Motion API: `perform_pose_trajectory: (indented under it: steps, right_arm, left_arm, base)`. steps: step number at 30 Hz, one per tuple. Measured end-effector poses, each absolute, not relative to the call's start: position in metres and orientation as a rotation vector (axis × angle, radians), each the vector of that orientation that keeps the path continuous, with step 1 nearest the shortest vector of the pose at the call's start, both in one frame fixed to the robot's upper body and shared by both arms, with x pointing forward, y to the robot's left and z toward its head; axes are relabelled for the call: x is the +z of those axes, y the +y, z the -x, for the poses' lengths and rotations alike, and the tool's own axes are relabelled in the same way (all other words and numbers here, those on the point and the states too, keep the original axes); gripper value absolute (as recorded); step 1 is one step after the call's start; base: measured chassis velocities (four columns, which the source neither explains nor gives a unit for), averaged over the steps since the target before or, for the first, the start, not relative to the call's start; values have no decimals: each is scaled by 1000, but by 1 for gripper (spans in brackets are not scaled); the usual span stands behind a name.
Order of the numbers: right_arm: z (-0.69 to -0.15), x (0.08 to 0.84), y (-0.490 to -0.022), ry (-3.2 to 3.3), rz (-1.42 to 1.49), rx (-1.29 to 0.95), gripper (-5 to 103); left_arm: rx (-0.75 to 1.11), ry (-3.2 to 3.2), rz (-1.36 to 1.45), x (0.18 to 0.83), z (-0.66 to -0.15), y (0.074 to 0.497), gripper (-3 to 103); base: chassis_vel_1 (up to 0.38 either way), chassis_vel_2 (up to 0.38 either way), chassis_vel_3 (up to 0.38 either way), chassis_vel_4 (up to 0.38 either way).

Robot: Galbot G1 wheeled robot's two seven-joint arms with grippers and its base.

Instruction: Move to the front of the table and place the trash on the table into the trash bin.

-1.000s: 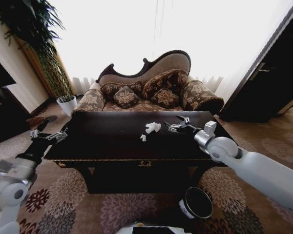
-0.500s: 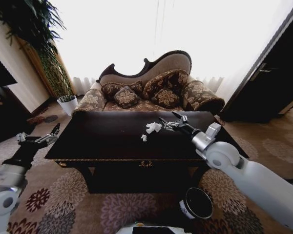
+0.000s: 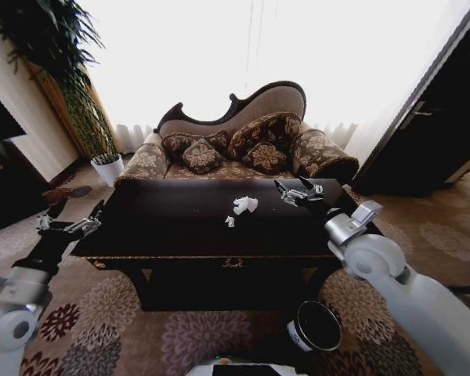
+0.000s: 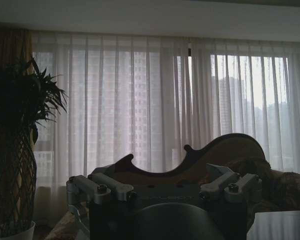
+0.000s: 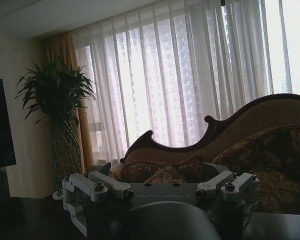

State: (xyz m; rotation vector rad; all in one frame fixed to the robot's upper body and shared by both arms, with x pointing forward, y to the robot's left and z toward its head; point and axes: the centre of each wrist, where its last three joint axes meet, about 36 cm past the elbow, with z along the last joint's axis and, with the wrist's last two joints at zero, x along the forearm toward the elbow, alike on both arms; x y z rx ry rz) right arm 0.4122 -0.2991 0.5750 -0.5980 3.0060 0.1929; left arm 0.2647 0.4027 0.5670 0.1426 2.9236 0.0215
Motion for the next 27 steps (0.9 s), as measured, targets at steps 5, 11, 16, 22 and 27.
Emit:
perform_pose_trajectory:
  steps: [5, 11, 16, 22, 27]
  right_arm:
    - [-437, 567, -301, 3043, 640, 124, 100]
    - [-464, 574, -299, 3043, 695, 22, 100]
    - [-473, 572, -317, 3083, 679, -77, 100]
    - [-470, 565, -319, 3096, 715, -128, 100]
    - [-461, 555, -310, 3100, 756, -108, 100]
  left_arm:
    - [37, 2940, -157, 561, -262, 395, 100]
    - [42, 2945, -155, 559, -261, 393, 100]
    - [35, 2950, -204, 555, -274, 392, 100]
    - [35, 2959, -228, 552, -281, 393, 100]
    - [39, 2958, -219, 553, -282, 396, 100]
  base:
    - [0, 0, 0, 0]
    - [0, 0, 0, 0]
    - [0, 0, 0, 0]
    - [0, 0, 0, 0]
    - [0, 0, 0, 0]
